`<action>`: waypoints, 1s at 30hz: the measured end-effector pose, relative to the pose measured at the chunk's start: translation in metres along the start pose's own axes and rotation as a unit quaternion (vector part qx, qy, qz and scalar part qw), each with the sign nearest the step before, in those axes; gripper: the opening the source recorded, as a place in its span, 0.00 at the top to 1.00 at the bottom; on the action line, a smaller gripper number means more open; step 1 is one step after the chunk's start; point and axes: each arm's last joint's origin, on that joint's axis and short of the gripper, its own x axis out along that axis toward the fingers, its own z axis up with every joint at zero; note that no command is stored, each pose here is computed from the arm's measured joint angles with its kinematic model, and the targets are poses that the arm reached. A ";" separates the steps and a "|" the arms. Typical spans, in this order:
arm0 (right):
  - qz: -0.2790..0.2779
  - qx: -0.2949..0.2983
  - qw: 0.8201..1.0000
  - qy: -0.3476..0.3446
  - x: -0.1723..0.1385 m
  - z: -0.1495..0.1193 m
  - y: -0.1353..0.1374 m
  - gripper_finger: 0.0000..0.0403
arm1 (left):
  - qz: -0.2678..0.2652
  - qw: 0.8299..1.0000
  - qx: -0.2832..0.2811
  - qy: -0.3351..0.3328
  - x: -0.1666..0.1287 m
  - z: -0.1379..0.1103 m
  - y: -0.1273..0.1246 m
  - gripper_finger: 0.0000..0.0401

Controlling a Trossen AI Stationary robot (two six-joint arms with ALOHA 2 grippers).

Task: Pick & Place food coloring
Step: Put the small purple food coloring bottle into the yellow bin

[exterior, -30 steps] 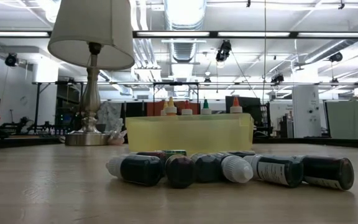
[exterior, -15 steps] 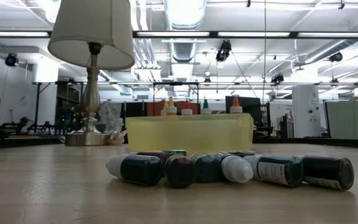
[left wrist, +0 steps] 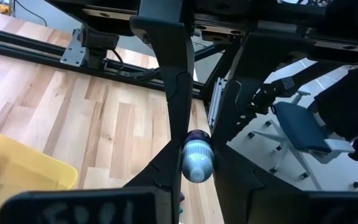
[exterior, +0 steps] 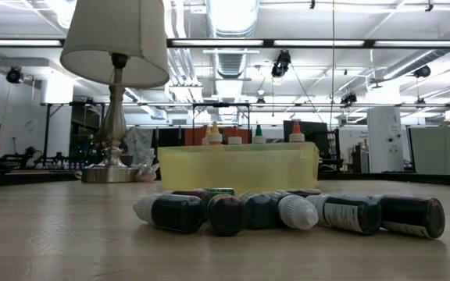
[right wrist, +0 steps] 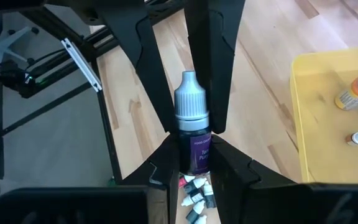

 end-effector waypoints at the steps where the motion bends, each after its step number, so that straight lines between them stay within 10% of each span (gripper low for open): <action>1: 0.000 0.000 1.000 0.000 0.000 0.000 0.000 0.85 | -0.001 1.000 0.000 0.000 0.000 0.000 0.000 0.87; 12: 0.000 -0.012 1.000 0.000 0.000 0.000 0.000 0.82 | -0.002 1.000 0.003 0.002 0.000 0.000 0.000 0.89; 30: 0.026 0.002 0.999 -0.018 -0.032 0.005 0.000 0.47 | 0.046 0.996 0.000 0.071 -0.003 -0.010 0.019 0.90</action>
